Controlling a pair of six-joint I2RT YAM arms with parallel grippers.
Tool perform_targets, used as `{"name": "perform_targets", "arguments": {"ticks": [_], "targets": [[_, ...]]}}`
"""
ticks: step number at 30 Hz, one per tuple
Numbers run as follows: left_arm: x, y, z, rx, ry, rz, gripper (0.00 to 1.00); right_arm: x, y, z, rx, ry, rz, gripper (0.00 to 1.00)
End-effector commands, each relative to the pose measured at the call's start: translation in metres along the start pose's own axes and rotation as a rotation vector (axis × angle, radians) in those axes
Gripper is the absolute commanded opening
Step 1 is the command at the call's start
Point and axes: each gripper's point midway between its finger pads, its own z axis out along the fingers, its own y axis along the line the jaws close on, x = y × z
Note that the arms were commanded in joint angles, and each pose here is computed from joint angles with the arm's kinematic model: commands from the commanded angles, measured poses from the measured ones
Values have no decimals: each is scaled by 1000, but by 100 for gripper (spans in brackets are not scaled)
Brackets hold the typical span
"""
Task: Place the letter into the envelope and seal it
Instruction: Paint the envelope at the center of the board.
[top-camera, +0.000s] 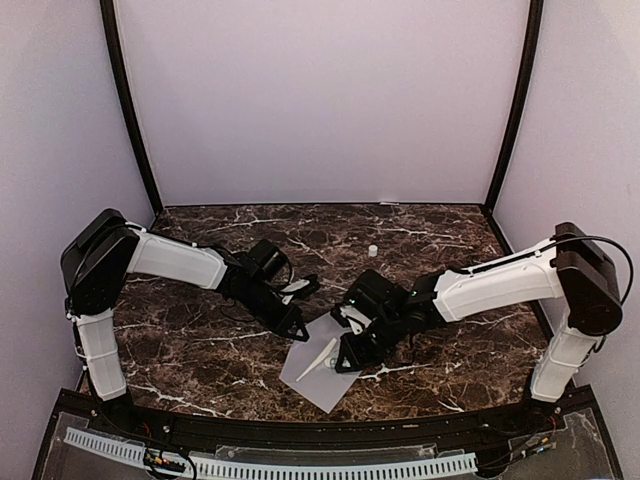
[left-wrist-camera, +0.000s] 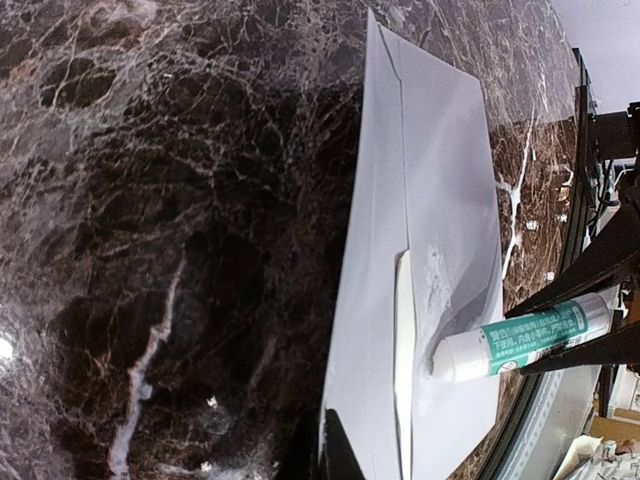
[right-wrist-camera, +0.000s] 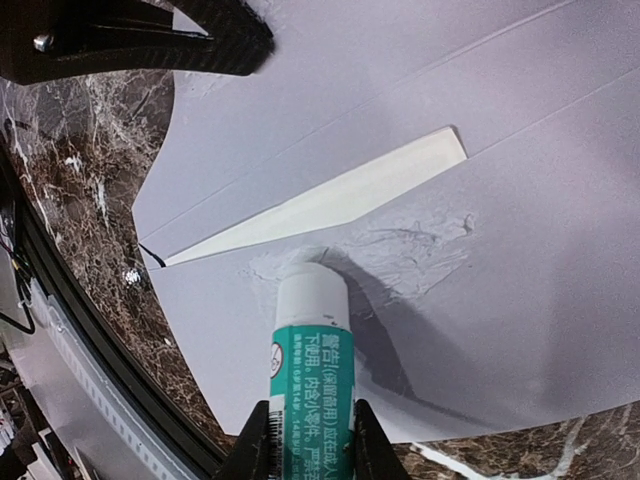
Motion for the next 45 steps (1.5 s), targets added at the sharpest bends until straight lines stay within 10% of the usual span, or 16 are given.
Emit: {"name": "perform_targets", "arguments": {"ticks": [1,45], "targets": [[1,2,-3,-5,-3,-9,0,57,-37,19,149,204,84,0],[6,-2,1,8,21,11,0,-28,-123,13,295,89,143,0]]}}
